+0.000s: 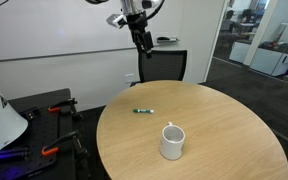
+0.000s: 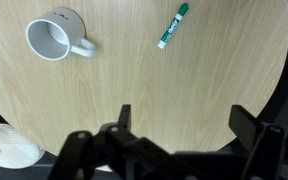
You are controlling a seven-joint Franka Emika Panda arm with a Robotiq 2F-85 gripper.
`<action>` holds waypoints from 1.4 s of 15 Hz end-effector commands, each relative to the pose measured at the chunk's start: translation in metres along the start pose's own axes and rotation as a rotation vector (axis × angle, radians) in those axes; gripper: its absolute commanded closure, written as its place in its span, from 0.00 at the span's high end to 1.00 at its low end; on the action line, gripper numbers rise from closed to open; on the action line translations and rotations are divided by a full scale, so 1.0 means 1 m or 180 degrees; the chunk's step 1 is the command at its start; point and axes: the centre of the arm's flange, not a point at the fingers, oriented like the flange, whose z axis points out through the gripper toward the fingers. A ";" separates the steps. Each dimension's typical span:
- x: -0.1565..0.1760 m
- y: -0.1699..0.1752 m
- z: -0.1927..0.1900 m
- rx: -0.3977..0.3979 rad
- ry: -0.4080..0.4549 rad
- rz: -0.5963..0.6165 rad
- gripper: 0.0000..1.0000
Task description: Pick up the pen from the table and put it in the mug cup.
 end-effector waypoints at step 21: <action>0.010 -0.029 0.269 0.0370 -0.0608 0.1030 1.00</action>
